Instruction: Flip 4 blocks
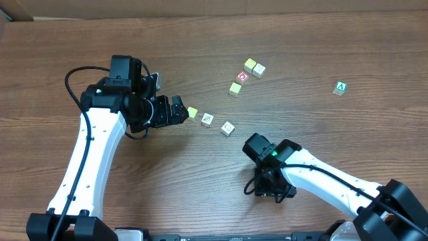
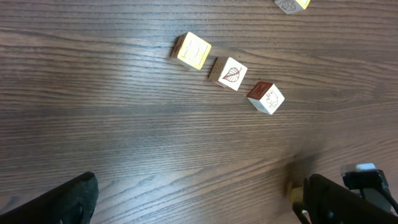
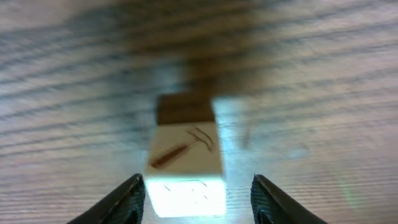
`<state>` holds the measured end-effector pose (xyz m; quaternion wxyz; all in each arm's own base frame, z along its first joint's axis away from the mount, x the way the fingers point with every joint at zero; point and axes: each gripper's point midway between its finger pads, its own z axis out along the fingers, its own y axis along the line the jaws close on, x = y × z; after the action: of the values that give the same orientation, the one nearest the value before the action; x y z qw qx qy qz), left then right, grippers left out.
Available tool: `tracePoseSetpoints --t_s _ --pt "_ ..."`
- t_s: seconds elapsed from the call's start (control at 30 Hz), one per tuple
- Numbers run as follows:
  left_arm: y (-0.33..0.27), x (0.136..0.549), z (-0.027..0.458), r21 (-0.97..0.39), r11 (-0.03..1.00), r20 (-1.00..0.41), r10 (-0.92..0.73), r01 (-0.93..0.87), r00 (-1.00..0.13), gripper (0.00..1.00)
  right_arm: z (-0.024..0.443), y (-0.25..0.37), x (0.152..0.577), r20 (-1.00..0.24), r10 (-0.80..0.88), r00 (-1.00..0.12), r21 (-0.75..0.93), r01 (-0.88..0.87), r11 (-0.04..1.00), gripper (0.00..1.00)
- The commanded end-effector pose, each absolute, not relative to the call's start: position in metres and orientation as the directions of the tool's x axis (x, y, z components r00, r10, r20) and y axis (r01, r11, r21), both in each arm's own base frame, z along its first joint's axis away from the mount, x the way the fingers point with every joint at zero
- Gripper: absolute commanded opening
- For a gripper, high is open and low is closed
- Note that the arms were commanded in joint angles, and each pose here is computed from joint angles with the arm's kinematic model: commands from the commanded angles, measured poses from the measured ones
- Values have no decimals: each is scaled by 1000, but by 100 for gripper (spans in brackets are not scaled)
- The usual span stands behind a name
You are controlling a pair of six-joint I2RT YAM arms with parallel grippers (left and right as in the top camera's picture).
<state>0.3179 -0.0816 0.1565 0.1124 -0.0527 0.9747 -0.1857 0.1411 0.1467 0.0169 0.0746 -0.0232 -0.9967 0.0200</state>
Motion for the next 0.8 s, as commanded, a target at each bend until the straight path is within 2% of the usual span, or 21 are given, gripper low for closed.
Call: tracePoseSetpoints --t_s 0.0,0.17,0.2,0.33,0.43,0.5,0.63,0.77 --pt "-83 323 161 -374 925 -211 -147 -59 -966 100 40 152 167 37 60 -998 -55 58 997 60" --pt "-83 322 160 -373 926 -207 -147 -61 -967 100 94 162 199 -75 58 -995 -53 62 997 72" --pt "-83 321 160 -373 926 -206 -147 -61 -967 100 108 166 205 -100 59 -993 -39 63 997 100" --pt "-84 321 160 -377 924 -201 -143 -58 -969 100 169 183 226 -192 71 -979 41 64 997 100" --pt "-93 320 159 -372 928 -217 -82 5 -973 87 219 190 235 -254 102 -962 115 74 991 100" --pt "-106 319 155 -361 929 -228 -8 77 -974 82 256 192 236 -298 125 -946 171 76 982 100" --pt "-137 319 143 -342 913 -246 142 223 -959 81 313 185 228 -369 152 -917 256 56 965 100" --pt "-172 322 118 -321 874 -255 292 365 -922 86 354 171 211 -416 166 -894 320 27 947 100"
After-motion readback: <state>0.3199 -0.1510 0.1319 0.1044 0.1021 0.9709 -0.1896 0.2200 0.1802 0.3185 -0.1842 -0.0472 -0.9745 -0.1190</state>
